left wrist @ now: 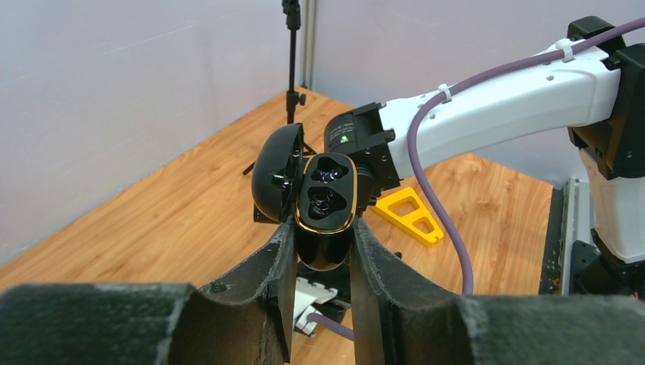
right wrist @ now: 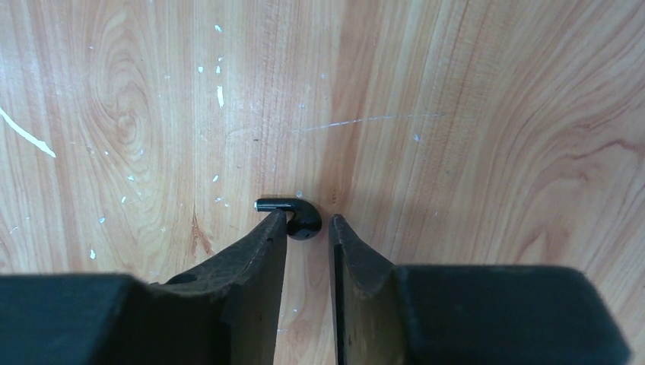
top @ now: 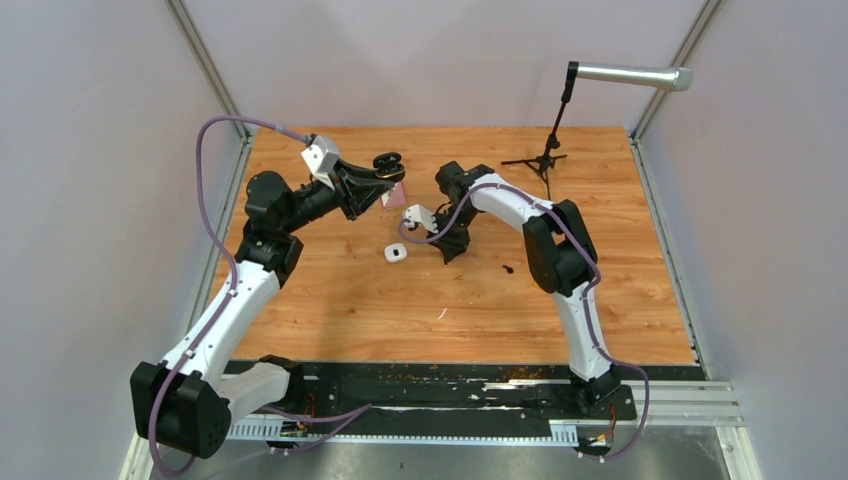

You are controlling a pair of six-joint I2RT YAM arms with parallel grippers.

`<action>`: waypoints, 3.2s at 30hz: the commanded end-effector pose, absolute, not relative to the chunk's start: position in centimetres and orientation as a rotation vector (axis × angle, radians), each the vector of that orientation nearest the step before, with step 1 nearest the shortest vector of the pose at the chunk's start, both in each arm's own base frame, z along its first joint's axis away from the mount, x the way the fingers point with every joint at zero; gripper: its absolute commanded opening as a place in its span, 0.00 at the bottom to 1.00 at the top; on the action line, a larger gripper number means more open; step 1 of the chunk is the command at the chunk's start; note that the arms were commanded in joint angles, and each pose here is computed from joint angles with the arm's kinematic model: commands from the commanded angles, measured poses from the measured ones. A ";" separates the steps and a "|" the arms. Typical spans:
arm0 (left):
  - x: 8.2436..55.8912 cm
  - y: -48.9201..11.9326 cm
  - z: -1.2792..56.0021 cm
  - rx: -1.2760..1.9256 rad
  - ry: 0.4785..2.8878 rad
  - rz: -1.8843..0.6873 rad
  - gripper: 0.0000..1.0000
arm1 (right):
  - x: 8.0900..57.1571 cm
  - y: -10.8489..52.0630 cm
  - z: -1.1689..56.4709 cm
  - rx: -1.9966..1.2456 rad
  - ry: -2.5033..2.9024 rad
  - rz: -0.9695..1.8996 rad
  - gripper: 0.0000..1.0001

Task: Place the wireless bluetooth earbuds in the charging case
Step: Pick up the earbud from the center of the board, then place the earbud in the charging case.

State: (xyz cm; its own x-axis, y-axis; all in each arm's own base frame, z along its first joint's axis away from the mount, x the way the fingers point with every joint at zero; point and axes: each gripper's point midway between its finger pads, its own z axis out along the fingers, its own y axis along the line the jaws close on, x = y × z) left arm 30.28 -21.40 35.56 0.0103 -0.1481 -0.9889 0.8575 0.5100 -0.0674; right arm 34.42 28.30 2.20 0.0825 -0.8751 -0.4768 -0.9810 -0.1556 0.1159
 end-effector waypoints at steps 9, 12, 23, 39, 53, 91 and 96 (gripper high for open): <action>30.6 -21.0 36.1 0.685 1.309 -0.860 0.00 | 33.9 27.5 2.5 -2.101 1.921 0.669 0.02; 30.9 -20.9 36.1 0.676 1.309 -0.857 0.00 | 35.3 27.3 6.2 -1.991 1.895 0.574 0.00; 32.9 -21.1 35.9 0.620 1.308 -0.853 0.00 | 32.8 24.9 23.1 -1.740 1.614 0.370 0.00; 28.8 -23.9 35.7 0.711 1.221 -0.969 0.00 | 29.5 30.9 44.6 -1.418 0.946 -0.062 0.00; 26.8 -23.9 36.1 0.737 1.186 -1.003 0.00 | 29.7 34.5 44.5 -1.451 0.827 -0.141 0.00; 27.1 -23.7 36.6 0.694 1.199 -1.005 0.00 | 28.1 37.6 41.6 -1.587 0.776 -0.011 0.00; 27.2 -23.6 36.4 0.686 1.208 -1.003 0.00 | 28.0 37.5 41.6 -1.591 0.776 -0.008 0.00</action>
State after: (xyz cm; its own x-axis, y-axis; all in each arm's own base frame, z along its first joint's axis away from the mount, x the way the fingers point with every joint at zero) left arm 27.69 -23.77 34.91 0.0022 -0.2277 -0.9737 0.9010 0.4229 -0.0968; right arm 28.51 37.26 40.04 0.7597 -0.5057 -0.4089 -0.4672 0.0129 -0.8840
